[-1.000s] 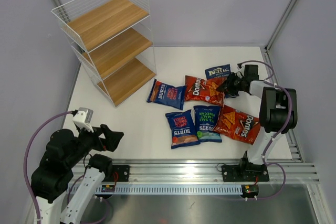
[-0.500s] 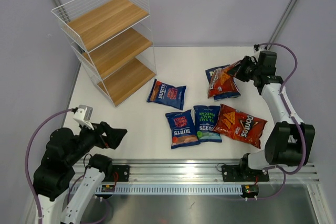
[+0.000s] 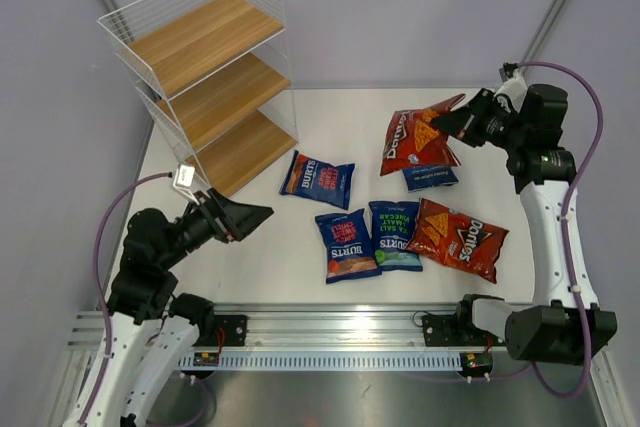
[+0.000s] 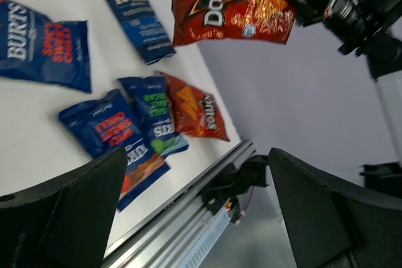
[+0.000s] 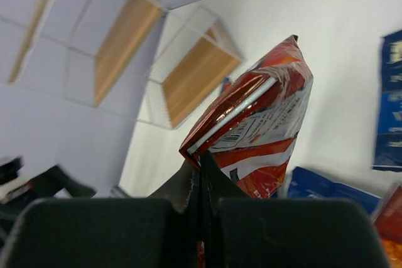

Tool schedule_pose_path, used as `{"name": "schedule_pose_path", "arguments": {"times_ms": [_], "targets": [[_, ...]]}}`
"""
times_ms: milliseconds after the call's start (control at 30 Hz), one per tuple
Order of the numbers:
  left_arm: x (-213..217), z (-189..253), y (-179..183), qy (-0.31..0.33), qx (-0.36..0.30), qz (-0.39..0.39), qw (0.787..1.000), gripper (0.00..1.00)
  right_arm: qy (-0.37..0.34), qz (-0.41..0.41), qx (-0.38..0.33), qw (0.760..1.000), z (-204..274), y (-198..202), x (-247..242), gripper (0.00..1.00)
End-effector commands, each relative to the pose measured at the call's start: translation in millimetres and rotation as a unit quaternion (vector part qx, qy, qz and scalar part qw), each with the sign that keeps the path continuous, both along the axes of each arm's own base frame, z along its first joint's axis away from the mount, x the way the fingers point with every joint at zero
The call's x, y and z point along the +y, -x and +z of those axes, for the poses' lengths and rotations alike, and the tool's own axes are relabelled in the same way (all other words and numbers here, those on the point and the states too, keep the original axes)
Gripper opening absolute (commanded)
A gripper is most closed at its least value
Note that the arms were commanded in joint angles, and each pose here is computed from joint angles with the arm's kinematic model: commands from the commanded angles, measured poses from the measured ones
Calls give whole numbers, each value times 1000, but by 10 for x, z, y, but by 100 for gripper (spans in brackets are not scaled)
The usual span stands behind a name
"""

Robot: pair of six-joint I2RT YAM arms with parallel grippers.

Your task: Place and organize the chips bags onto the shelf

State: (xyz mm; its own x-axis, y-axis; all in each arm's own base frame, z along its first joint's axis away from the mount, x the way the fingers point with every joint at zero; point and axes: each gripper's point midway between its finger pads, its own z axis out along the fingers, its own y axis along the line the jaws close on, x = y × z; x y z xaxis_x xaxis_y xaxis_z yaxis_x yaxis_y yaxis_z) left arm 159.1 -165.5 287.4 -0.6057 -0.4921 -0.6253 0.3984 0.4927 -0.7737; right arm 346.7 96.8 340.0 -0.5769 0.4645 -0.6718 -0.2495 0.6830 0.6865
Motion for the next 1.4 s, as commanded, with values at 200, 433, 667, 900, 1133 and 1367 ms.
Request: {"name": "schedule_pose_path", "arguments": {"times_ms": [200,433,667,900,1133,1367], "targets": [[-263,1053,-16,114,-104,-47,987,99,-74,200,-147,966,1220,1217,553,0],[-667,1341,13,145,-115,-91,979,99,-77,271,-211,936,1753,1876,683,0],[-1125,1649,102,170,-151,-103,968,99,-85,331,-274,899,2162,2404,795,0],[-1488,2089,375,235,-193,-194,933,99,-89,354,-303,880,2356,2737,822,0],[-1575,2341,697,311,-217,-256,889,99,-91,376,-310,868,2389,2852,851,0],[-1509,2593,1231,389,-246,-342,819,99,-86,385,-319,862,2381,2902,855,0]]}}
